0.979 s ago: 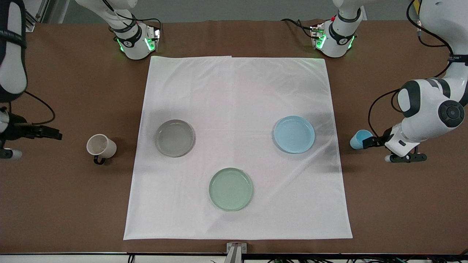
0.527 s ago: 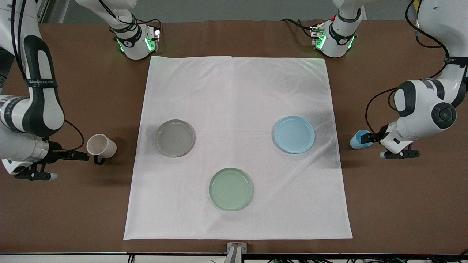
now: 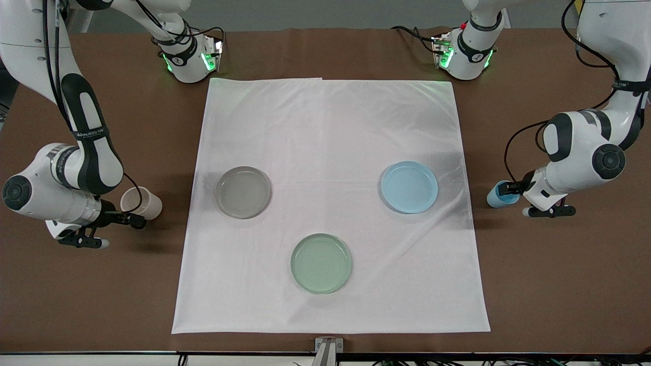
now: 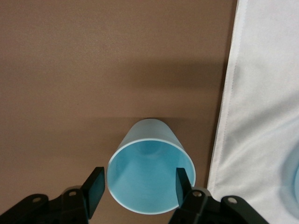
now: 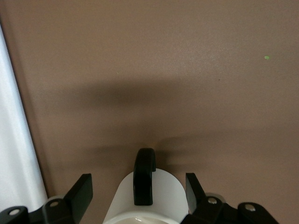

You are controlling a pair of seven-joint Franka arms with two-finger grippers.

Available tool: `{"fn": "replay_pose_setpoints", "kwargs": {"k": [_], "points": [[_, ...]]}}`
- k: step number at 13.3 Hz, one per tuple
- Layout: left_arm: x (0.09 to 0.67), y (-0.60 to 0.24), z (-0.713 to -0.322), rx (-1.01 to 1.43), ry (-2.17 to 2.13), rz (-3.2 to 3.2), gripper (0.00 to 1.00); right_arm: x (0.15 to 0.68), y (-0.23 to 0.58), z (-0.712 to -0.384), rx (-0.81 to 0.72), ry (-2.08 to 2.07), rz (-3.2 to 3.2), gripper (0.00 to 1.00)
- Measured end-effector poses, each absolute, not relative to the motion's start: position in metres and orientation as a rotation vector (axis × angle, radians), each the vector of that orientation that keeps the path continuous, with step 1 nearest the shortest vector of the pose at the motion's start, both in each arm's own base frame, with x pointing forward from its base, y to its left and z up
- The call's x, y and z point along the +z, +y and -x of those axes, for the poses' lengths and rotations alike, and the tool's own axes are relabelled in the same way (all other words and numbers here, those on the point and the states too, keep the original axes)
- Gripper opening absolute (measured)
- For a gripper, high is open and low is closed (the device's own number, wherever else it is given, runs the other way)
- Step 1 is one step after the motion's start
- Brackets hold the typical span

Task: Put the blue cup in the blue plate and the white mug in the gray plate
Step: 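Carry the blue cup over the blue plate while the right gripper carries the mug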

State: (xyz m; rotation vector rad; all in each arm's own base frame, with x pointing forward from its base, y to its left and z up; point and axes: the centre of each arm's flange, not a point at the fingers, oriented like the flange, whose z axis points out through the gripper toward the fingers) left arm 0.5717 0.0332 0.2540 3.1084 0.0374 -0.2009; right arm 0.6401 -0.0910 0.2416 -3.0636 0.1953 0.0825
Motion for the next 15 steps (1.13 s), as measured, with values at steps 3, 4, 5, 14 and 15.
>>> {"fn": "replay_pose_setpoints", "kwargs": {"k": [3,4,5,14,15], "points": [[0.250,0.038,-0.570,-0.214,0.052,-3.106,0.65,0.241,-0.091,-0.640,0.086,0.196,3.063,0.72],[0.247,0.040,-0.569,-0.220,0.057,-3.104,0.64,0.240,-0.091,-0.639,0.089,0.196,3.063,0.63],[0.245,0.041,-0.569,-0.225,0.059,-3.103,0.64,0.239,-0.091,-0.639,0.093,0.197,3.062,0.59],[0.259,0.016,-0.576,-0.195,-0.006,-3.097,0.03,0.241,-0.077,-0.644,0.123,0.179,3.055,0.19],[0.271,0.002,-0.578,-0.186,-0.031,-3.095,0.03,0.251,-0.062,-0.648,0.165,0.199,3.046,0.19]]}}
